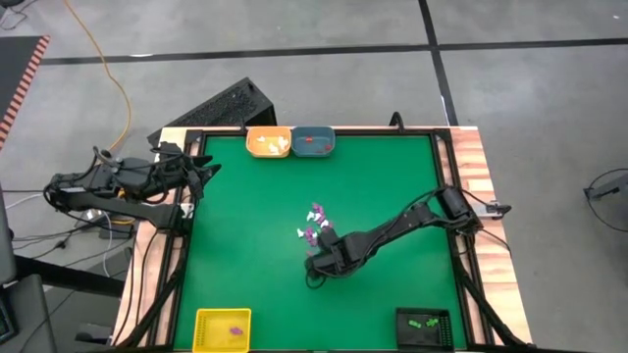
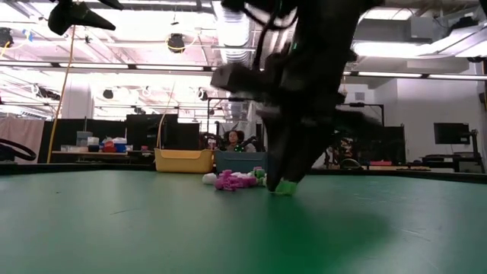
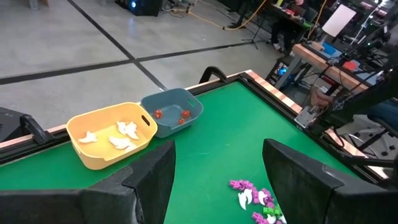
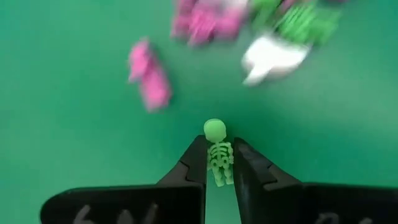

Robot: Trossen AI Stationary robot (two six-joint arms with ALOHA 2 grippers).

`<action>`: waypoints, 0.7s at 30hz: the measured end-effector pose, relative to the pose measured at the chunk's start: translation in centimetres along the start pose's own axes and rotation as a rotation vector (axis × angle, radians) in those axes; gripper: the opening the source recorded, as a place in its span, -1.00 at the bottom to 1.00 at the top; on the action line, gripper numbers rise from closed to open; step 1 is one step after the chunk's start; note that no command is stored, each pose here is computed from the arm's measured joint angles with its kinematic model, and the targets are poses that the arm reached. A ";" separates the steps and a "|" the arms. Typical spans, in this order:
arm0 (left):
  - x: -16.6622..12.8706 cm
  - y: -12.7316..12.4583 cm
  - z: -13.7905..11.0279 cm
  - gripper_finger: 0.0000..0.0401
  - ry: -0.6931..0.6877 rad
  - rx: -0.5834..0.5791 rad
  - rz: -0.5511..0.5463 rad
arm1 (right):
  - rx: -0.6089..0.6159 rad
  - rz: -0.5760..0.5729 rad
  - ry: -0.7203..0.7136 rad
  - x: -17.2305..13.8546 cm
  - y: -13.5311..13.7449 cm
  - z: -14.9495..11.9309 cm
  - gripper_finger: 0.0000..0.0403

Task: Sort Halloween decoration
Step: Put the green skeleton into the black bin

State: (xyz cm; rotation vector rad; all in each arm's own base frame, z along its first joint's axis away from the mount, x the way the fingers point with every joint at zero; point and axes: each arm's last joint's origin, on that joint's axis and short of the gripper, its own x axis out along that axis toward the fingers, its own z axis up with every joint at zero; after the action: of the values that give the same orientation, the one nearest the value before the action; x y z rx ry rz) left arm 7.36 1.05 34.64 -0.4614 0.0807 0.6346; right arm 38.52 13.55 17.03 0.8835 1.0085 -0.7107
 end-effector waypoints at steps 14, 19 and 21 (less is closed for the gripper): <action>0.0 0.0 -0.1 0.15 0.009 0.008 -0.003 | -0.337 0.076 0.318 -7.8 3.2 -1.6 -0.73; 0.0 0.1 -0.1 0.15 0.012 0.012 0.001 | -0.405 0.021 0.428 -10.1 2.9 -5.7 -0.73; 0.0 0.1 -0.1 0.15 0.011 0.012 0.003 | -0.416 -0.021 0.485 -10.9 2.4 -7.7 -0.73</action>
State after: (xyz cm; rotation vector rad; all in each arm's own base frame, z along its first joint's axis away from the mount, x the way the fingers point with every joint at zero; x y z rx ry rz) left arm 7.33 1.04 34.51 -0.4532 0.0953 0.6346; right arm 33.31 22.58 25.79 0.6879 1.5335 -0.2813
